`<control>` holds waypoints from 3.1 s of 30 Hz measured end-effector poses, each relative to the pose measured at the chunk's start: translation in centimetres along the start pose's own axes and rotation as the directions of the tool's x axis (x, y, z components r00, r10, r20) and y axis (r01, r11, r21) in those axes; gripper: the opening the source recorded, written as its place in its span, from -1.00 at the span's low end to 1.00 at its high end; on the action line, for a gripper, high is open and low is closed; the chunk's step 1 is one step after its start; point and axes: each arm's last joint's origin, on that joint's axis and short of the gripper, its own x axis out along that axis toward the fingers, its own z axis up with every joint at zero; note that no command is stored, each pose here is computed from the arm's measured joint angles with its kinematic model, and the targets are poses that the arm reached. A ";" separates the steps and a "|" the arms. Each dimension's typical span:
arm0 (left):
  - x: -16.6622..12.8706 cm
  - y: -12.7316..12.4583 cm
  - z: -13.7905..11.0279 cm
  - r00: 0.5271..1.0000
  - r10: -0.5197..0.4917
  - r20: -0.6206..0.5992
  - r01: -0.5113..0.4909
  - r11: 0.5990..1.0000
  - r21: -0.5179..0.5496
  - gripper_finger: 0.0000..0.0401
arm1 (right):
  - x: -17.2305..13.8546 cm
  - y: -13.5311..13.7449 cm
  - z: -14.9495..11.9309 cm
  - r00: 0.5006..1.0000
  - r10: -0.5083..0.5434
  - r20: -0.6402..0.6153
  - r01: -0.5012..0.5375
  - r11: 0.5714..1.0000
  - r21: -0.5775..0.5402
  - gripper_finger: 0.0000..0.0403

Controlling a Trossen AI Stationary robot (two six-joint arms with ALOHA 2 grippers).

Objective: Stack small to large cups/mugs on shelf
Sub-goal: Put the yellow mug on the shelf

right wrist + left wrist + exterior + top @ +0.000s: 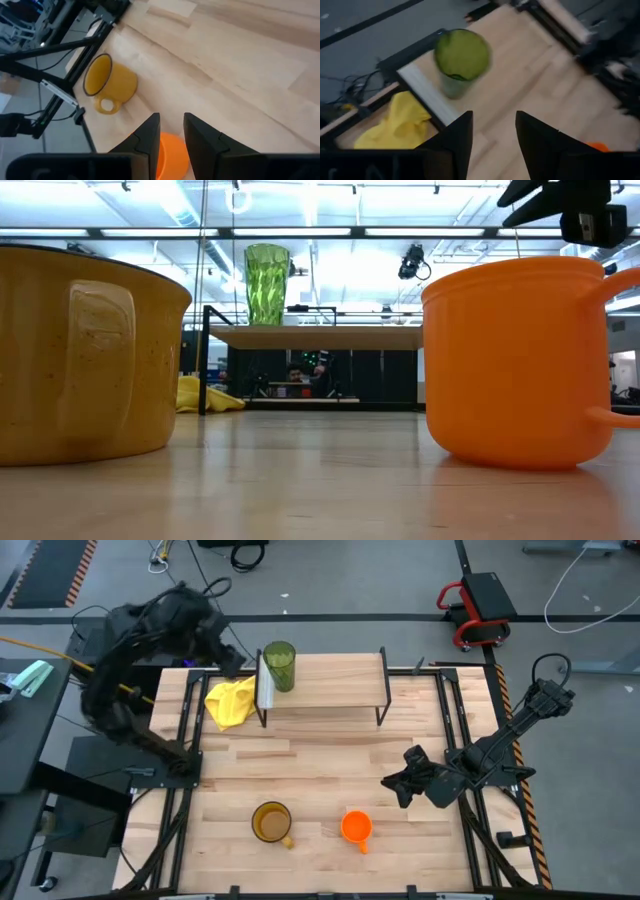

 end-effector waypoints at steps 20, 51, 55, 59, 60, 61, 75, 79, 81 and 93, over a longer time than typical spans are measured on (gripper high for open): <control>-5.3 -9.0 -7.7 0.961 -0.274 -0.035 0.273 0.923 0.270 -0.43 | -1.3 1.3 -1.7 0.983 0.144 -0.118 -0.125 0.981 0.151 -0.53; 1.2 -4.5 -20.1 0.963 -0.168 0.211 0.193 0.975 -0.106 -0.69 | -1.3 1.4 -1.7 0.981 0.156 -0.115 -0.169 0.979 -0.115 -0.53; 3.4 -4.7 -22.0 0.958 -0.197 0.209 0.236 0.955 -0.181 -0.74 | -2.1 1.4 -1.5 0.976 0.183 -0.121 -0.205 0.958 -0.200 -0.53; 5.3 -5.0 -23.6 0.959 -0.212 0.189 0.254 0.938 -0.235 -0.76 | -3.8 1.2 -1.5 0.958 0.243 -0.151 -0.271 0.940 -0.209 -0.53; 5.6 -5.1 -24.0 0.959 -0.221 0.177 0.261 0.933 -0.249 -0.75 | -4.4 1.1 -1.6 0.954 0.252 -0.161 -0.281 0.939 -0.197 -0.53; 6.0 -5.2 -24.3 0.959 -0.234 0.159 0.269 0.927 -0.260 -0.74 | -4.9 0.9 -1.8 0.953 0.256 -0.164 -0.284 0.941 -0.184 -0.53; 7.3 -4.7 -30.4 0.924 -0.319 -0.212 0.206 0.880 -0.427 -0.58 | -7.0 -0.2 -7.9 0.975 0.217 -0.049 -0.212 0.974 0.078 -0.53; 7.8 -4.9 -31.3 0.930 -0.270 -0.250 0.138 0.886 -0.443 -0.60 | -5.8 -0.4 -8.4 0.988 0.151 -0.033 -0.148 0.985 0.094 -0.53; 8.1 -5.3 -31.9 0.919 -0.254 -0.301 0.103 0.892 -0.439 -0.62 | -5.3 -0.4 -8.4 0.991 0.129 -0.027 -0.126 0.988 0.094 -0.53; 10.1 -9.2 -35.1 0.859 -0.292 -0.421 0.046 0.863 -0.503 -0.72 | -0.9 1.0 -4.5 0.995 0.057 -0.087 -0.058 0.998 -0.004 -0.53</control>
